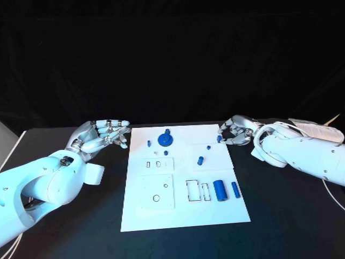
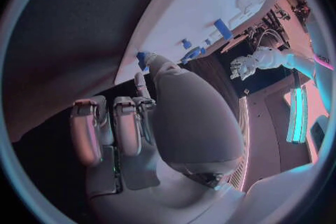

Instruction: Assemble the parts on the task board

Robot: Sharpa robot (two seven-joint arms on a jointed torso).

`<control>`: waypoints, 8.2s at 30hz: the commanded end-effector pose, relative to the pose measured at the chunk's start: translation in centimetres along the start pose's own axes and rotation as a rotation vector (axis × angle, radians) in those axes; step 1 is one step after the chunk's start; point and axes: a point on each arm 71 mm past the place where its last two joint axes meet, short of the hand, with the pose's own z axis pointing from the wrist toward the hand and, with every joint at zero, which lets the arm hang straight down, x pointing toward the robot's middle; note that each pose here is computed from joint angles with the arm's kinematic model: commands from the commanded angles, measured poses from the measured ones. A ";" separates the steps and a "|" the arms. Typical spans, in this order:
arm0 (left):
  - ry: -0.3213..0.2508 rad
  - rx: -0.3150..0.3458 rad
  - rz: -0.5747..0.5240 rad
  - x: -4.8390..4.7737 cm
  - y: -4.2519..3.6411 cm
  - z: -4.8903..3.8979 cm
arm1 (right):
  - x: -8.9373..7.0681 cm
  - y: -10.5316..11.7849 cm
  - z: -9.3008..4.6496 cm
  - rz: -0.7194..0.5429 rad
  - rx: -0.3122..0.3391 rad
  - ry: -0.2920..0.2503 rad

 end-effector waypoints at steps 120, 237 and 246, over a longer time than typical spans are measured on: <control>0.025 -0.013 -0.011 0.65 0.22 0.36 | 13.6 22.2 -1.0 -0.075 -0.115 -0.013; 0.339 -0.697 0.817 6.36 4.15 8.20 | 0.5 12.2 -1.4 0.306 -0.055 -0.202; 0.376 -0.744 0.908 7.36 4.40 9.56 | 0.4 11.8 -1.1 0.301 -0.033 -0.201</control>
